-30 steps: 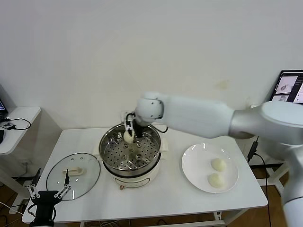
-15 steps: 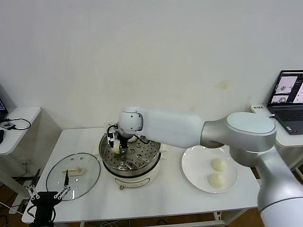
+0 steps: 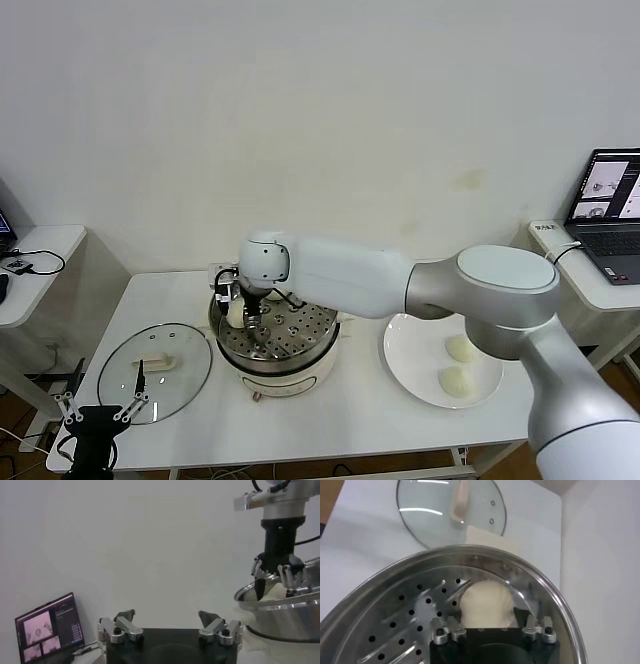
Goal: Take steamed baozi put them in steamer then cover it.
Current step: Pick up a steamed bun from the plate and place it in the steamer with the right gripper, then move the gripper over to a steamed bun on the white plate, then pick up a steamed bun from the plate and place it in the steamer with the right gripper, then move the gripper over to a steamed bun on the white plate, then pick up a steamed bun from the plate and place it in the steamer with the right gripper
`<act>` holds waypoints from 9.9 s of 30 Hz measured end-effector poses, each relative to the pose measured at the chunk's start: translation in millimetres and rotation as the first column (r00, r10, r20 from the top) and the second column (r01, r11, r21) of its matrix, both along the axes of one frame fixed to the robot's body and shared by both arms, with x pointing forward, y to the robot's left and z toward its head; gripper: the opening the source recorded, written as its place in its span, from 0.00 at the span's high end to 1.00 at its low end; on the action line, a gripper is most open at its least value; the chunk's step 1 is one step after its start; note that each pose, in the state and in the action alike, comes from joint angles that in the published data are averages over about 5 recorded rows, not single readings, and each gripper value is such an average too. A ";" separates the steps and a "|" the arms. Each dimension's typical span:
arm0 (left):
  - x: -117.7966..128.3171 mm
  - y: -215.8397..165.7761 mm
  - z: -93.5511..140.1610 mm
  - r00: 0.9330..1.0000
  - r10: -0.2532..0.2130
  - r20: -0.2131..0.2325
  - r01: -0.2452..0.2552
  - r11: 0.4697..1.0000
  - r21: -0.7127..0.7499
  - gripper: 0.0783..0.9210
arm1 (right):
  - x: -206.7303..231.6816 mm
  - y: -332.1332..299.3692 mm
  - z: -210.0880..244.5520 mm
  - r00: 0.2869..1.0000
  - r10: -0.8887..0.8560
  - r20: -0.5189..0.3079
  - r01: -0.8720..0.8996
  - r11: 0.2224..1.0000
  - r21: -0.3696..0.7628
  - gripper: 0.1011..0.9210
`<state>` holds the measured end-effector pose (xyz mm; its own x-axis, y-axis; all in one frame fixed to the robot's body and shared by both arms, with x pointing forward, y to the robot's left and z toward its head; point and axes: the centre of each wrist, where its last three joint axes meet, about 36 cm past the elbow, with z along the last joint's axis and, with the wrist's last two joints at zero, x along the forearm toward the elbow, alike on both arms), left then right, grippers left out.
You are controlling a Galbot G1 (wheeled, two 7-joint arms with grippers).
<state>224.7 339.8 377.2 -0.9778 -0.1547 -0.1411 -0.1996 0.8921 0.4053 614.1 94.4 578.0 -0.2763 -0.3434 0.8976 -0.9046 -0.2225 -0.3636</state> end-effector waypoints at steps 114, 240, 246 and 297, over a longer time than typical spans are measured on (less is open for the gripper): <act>1.8 4.3 -7.7 1.000 -0.010 -0.029 0.010 1.000 0.016 0.12 | -16.2 -400.3 15.7 0.998 -0.068 -0.013 0.064 0.978 -0.199 0.43; -2.2 13.0 6.0 1.000 0.010 -0.012 -0.010 1.000 0.021 0.12 | -31.7 -464.9 -70.8 0.981 -0.191 -0.019 0.179 0.944 -0.276 0.12; -2.1 15.5 6.3 1.000 0.016 -0.011 -0.015 1.000 0.026 0.12 | -25.8 -467.8 -93.8 0.978 -0.208 -0.024 0.192 0.936 -0.294 0.12; 6.8 8.6 9.5 1.000 -0.013 0.009 0.013 1.000 0.019 0.12 | 10.1 -399.3 50.2 0.984 -0.137 0.114 0.152 0.979 -0.134 0.51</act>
<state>231.6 348.4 386.8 -0.9783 -0.1393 -0.1532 -0.1922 0.8867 0.4205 624.3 -305.0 628.2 -0.4077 -0.1645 0.8982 -0.8900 -0.1482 -0.4311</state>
